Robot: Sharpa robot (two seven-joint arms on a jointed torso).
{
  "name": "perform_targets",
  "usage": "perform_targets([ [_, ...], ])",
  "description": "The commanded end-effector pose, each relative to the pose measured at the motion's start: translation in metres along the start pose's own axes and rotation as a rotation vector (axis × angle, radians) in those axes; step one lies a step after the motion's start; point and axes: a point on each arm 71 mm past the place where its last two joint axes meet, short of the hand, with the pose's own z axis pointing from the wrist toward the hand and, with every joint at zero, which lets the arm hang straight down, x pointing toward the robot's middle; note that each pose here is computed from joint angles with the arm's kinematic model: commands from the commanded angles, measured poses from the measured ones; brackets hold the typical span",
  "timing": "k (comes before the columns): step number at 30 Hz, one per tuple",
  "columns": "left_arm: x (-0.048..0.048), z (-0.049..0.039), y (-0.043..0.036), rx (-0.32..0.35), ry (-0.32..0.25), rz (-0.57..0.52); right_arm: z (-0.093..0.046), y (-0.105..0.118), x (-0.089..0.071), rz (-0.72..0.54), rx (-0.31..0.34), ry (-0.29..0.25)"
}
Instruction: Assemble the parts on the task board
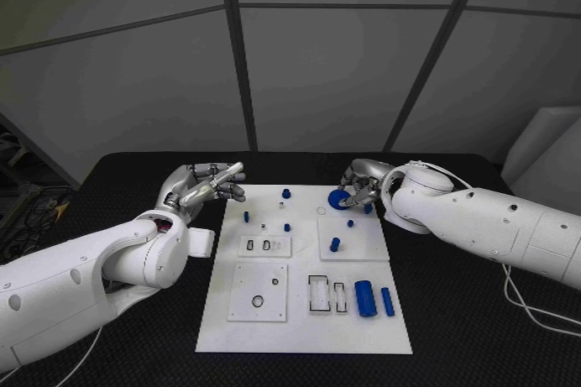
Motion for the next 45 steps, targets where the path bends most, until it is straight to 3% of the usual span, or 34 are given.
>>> perform_targets([
  [1, 0.0008, 0.0003, -0.0010, 0.006, 0.012, -0.002, 0.000, 0.000, 0.000, -0.070, -0.005, -0.005],
  [12, 0.0004, 0.0002, -0.0009, 0.004, 0.011, -0.002, -0.001, 0.003, 0.002, -0.101, -0.018, -0.011],
  [17, 0.0004, 0.0001, -0.0009, 0.003, 0.012, -0.002, -0.003, 0.009, 0.001, -0.091, -0.045, -0.042],
  [21, 0.0003, 0.0000, -0.0008, 0.003, 0.011, -0.002, -0.007, 0.016, -0.003, -0.073, -0.073, -0.101],
  [27, 0.0005, 0.0000, -0.0006, 0.002, 0.012, -0.002, -0.018, 0.037, -0.013, -0.058, -0.156, -0.257],
  [30, 0.0009, -0.0001, -0.0006, 0.002, 0.013, -0.003, -0.023, 0.048, -0.014, -0.056, -0.189, -0.294],
  [37, 0.0017, -0.0004, -0.0008, 0.002, 0.016, -0.004, -0.024, 0.075, -0.009, -0.056, -0.242, -0.288],
  [45, 0.0021, -0.0005, -0.0011, 0.002, 0.018, -0.005, -0.016, 0.101, 0.000, -0.053, -0.279, -0.262],
])
